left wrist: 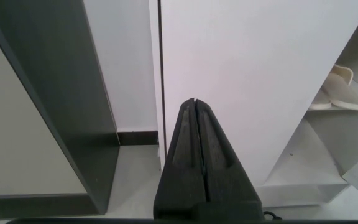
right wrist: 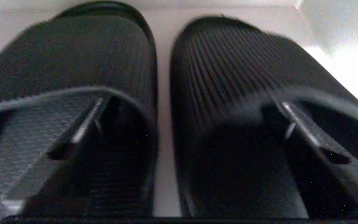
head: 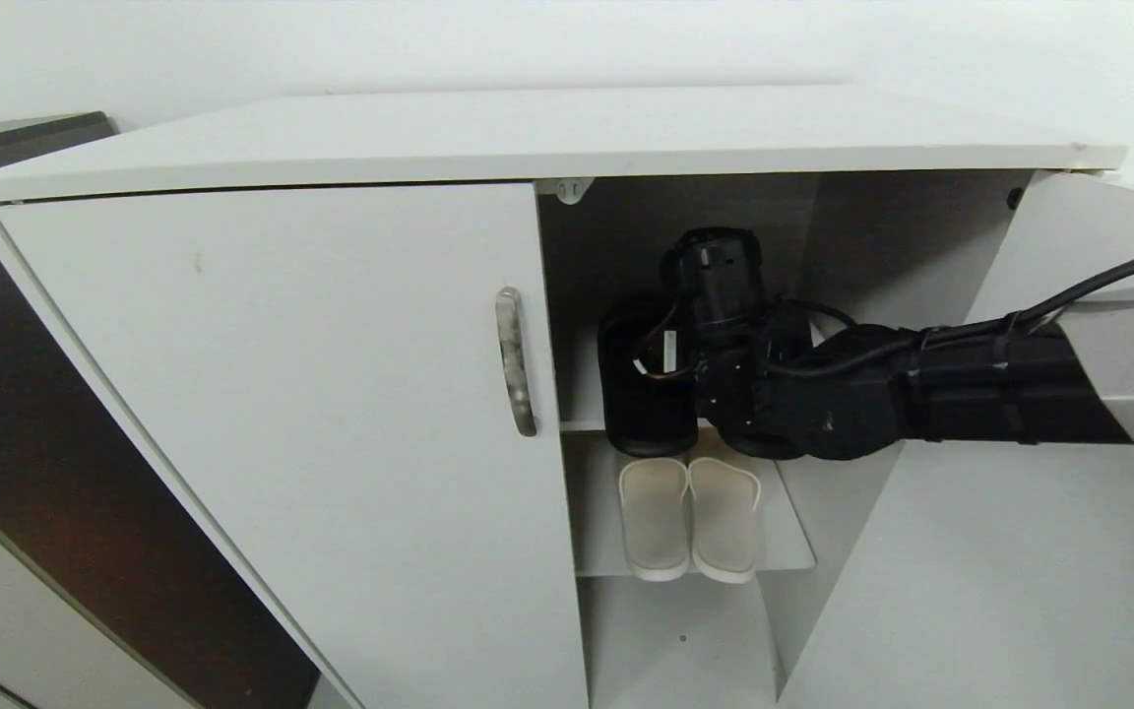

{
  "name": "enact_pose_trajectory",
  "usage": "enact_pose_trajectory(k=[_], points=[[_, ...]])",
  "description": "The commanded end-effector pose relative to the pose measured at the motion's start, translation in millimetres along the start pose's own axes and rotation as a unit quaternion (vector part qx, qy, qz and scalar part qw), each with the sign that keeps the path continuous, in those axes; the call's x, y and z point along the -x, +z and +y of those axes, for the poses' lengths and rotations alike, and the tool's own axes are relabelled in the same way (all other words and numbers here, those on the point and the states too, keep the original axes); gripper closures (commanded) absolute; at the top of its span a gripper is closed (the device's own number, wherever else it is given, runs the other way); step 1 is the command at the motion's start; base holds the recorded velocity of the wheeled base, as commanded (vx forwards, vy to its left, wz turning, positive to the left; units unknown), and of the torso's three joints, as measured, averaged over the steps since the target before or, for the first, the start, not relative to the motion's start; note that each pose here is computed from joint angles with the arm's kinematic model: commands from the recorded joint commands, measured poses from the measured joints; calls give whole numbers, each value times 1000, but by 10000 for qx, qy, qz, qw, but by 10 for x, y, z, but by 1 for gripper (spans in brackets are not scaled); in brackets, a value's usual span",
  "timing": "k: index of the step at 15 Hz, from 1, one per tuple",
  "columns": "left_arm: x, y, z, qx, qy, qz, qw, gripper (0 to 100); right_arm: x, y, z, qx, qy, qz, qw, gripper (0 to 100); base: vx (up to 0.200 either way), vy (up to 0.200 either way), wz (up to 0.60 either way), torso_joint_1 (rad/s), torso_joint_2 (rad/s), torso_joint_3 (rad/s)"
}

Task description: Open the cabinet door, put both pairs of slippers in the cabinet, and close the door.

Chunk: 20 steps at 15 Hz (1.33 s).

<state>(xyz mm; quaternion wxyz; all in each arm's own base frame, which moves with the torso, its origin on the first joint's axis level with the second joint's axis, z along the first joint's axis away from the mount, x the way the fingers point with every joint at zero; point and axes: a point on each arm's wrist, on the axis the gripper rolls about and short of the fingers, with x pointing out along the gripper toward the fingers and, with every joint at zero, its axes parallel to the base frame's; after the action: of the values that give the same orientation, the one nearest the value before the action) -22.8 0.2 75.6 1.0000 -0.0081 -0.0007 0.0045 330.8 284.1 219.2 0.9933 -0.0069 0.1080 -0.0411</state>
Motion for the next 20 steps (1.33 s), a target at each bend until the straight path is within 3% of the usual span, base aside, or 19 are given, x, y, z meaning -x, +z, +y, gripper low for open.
enact_pose_trajectory(k=[1,6,7,13,20], points=[[0,0,0,4,1,-1,10000,100,428,167,-170,-80,215,-88,9997,0,0,0,0,0,0,0],[0,0,0,-4,1,-1,10000,100,1083,146,-364,-143,665,-159,9976,0,0,0,0,0,0,0],[0,0,0,4,1,-1,10000,100,1175,118,-407,-131,742,-170,9970,100,0,0,0,0,0,0],[0,0,0,-4,-6,-1,10000,100,1564,-82,-619,103,1141,-39,9934,100,0,0,0,0,0,0],[0,0,0,-4,-6,-1,10000,100,1661,-244,-565,65,1397,-131,9901,100,0,0,0,0,0,0]])
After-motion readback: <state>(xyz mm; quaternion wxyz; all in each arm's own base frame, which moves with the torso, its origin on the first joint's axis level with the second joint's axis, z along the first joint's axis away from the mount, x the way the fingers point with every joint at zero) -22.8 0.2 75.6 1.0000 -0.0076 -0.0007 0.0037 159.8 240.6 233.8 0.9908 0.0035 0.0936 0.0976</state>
